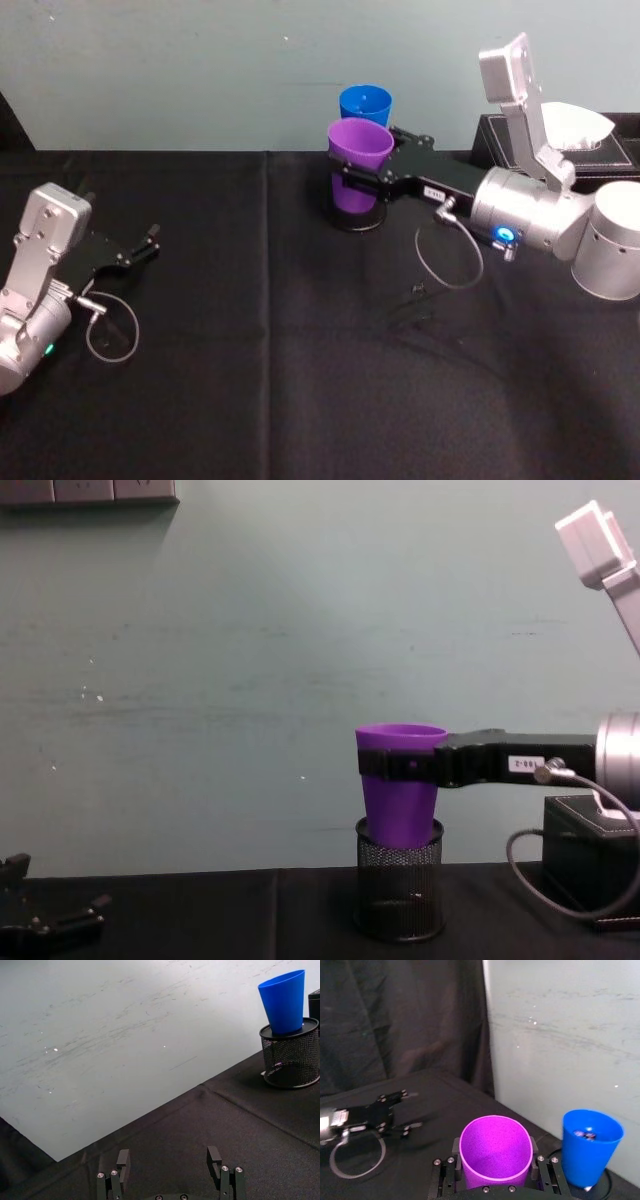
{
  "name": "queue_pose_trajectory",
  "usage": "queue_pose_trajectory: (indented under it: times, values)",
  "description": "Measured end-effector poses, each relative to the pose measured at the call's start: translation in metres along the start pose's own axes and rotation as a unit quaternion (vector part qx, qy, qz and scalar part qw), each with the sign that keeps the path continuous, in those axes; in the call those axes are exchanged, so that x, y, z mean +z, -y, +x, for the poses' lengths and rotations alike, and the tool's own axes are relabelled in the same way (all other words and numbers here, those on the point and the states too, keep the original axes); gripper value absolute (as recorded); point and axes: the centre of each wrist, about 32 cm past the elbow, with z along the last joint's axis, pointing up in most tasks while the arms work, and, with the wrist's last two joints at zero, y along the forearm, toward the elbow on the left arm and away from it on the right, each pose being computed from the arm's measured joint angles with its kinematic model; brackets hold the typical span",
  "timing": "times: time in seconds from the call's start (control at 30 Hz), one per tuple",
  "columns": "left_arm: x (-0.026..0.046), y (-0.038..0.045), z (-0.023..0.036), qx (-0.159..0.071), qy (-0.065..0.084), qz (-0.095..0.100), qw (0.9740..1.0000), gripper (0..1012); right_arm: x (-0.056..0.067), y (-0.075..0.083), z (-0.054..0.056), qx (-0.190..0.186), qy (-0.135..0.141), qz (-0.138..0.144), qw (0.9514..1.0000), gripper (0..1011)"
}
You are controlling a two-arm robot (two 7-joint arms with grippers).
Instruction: Pick up one cup with a gripper and tap it against the other cup.
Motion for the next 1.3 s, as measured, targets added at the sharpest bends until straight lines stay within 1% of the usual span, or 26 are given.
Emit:
queue_pose_trajectory:
  times: [0.03, 0.13, 0.17, 0.3, 0.4, 0.47, 0.57, 0.6, 0.7, 0.73, 0.77, 0.8, 0.87, 0.9, 0.93, 0.97, 1.03, 1.13, 1.23, 1.27, 1.3]
  values:
    - [0.0, 0.0, 0.0, 0.0, 0.0, 0.0, 1.0, 1005, -0.001, 0.004, -0.004, 0.004, 0.0, -0.002, 1.0, 732]
    - [0.0, 0.0, 0.0, 0.0, 0.0, 0.0, 1.0, 1005, -0.002, 0.01, -0.01, 0.01, -0.001, -0.004, 0.9999, 733]
    - [0.0, 0.0, 0.0, 0.0, 0.0, 0.0, 1.0, 1005, -0.003, 0.013, -0.013, 0.012, -0.001, -0.005, 0.9999, 732]
    - [0.0, 0.0, 0.0, 0.0, 0.0, 0.0, 1.0, 1005, -0.006, 0.02, -0.021, 0.015, -0.004, -0.007, 0.9999, 733]
    - [0.0, 0.0, 0.0, 0.0, 0.0, 0.0, 1.0, 1005, -0.014, 0.027, -0.031, 0.016, -0.004, -0.013, 0.9998, 732]
    - [0.0, 0.0, 0.0, 0.0, 0.0, 0.0, 1.0, 1005, -0.017, 0.029, -0.035, 0.016, -0.004, -0.014, 0.9998, 733]
    - [0.0, 0.0, 0.0, 0.0, 0.0, 0.0, 1.0, 1005, -0.028, 0.032, -0.043, 0.014, -0.003, -0.017, 0.9998, 732]
    - [0.0, 0.0, 0.0, 0.0, 0.0, 0.0, 1.0, 1005, -0.028, 0.032, -0.043, 0.014, -0.003, -0.017, 0.9998, 733]
    - [0.0, 0.0, 0.0, 0.0, 0.0, 0.0, 1.0, 1005, -0.04, 0.034, -0.048, 0.014, -0.004, -0.017, 0.9998, 732]
    - [0.0, 0.0, 0.0, 0.0, 0.0, 0.0, 1.0, 1005, -0.046, 0.034, -0.05, 0.013, -0.005, -0.017, 0.9997, 733]
    - [0.0, 0.0, 0.0, 0.0, 0.0, 0.0, 1.0, 1005, -0.049, 0.034, -0.051, 0.014, -0.006, -0.018, 0.9997, 733]
    - [0.0, 0.0, 0.0, 0.0, 0.0, 0.0, 1.0, 1005, -0.055, 0.034, -0.053, 0.013, -0.006, -0.018, 0.9997, 732]
    - [0.0, 0.0, 0.0, 0.0, 0.0, 0.0, 1.0, 1005, -0.061, 0.033, -0.054, 0.012, -0.008, -0.02, 0.9997, 732]
    - [0.0, 0.0, 0.0, 0.0, 0.0, 0.0, 1.0, 1005, -0.067, 0.033, -0.055, 0.011, -0.008, -0.02, 0.9997, 733]
    - [0.0, 0.0, 0.0, 0.0, 0.0, 0.0, 1.0, 1005, -0.067, 0.033, -0.055, 0.011, -0.008, -0.02, 0.9997, 732]
    - [0.0, 0.0, 0.0, 0.0, 0.0, 0.0, 1.0, 1005, -0.072, 0.032, -0.055, 0.008, -0.007, -0.02, 0.9997, 732]
    - [0.0, 0.0, 0.0, 0.0, 0.0, 0.0, 1.0, 1005, -0.078, 0.031, -0.055, 0.005, -0.007, -0.02, 0.9998, 733]
    - [0.0, 0.0, 0.0, 0.0, 0.0, 0.0, 1.0, 1005, -0.085, 0.03, -0.054, 0.001, -0.006, -0.022, 0.9998, 732]
    - [0.0, 0.0, 0.0, 0.0, 0.0, 0.0, 1.0, 1005, -0.094, 0.029, -0.052, -0.003, -0.008, -0.024, 0.9997, 733]
    - [0.0, 0.0, 0.0, 0.0, 0.0, 0.0, 1.0, 1005, -0.094, 0.029, -0.052, -0.003, -0.008, -0.024, 0.9997, 732]
    - [0.0, 0.0, 0.0, 0.0, 0.0, 0.0, 1.0, 1005, -0.097, 0.029, -0.052, -0.003, -0.008, -0.024, 0.9997, 733]
